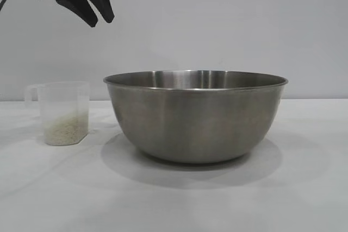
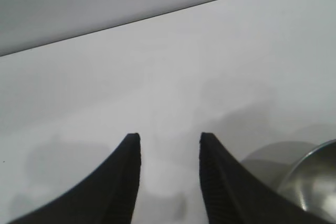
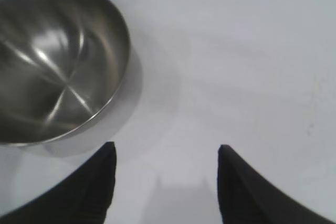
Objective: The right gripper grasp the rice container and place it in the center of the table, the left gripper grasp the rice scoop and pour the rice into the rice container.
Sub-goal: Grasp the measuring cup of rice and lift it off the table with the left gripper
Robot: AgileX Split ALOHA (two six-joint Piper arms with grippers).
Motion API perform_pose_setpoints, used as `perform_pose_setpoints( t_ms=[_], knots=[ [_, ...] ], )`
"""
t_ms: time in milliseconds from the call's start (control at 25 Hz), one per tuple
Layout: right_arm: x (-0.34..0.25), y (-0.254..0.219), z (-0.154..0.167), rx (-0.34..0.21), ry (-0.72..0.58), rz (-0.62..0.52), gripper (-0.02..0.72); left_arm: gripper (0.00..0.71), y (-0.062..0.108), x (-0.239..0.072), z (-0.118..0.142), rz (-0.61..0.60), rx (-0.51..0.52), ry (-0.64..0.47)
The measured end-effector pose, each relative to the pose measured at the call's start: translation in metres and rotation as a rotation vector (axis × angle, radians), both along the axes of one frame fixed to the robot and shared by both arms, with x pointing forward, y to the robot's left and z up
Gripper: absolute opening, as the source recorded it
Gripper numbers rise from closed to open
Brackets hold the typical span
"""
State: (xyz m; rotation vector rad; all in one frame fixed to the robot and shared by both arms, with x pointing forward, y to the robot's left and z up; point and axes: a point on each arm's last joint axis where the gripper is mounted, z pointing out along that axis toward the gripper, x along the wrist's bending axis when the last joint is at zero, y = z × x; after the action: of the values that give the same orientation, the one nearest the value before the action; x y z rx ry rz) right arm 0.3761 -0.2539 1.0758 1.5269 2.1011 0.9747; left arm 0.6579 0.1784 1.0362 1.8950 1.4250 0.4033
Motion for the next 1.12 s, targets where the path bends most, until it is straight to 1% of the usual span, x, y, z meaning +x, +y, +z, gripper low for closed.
perform_pose_setpoints(
  t_ms=[280,480,560,720,840,1120],
  knots=[
    [-0.050,-0.014,0.010,0.002,0.015,-0.062,0.362,0.227,0.000,0.001,0.001,0.004,-0.001,-0.011],
    [-0.078,-0.024,0.010,-0.026,0.032,-0.109,0.362,0.227,0.000,0.002,0.002,0.012,-0.005,-0.028],
    [-0.086,-0.026,0.004,-0.027,0.044,-0.122,0.362,0.227,0.000,0.002,0.002,0.013,-0.009,-0.027],
    [-0.100,-0.030,-0.021,-0.034,0.071,-0.138,0.362,0.227,0.000,0.002,0.002,0.016,-0.012,-0.030],
    [-0.109,-0.032,-0.031,-0.028,0.034,-0.140,0.362,0.227,0.000,0.002,0.002,0.018,-0.017,-0.031],
    [-0.132,-0.038,-0.032,0.006,-0.121,-0.146,0.362,0.227,0.000,0.002,0.002,0.018,-0.019,-0.031]
  ],
)
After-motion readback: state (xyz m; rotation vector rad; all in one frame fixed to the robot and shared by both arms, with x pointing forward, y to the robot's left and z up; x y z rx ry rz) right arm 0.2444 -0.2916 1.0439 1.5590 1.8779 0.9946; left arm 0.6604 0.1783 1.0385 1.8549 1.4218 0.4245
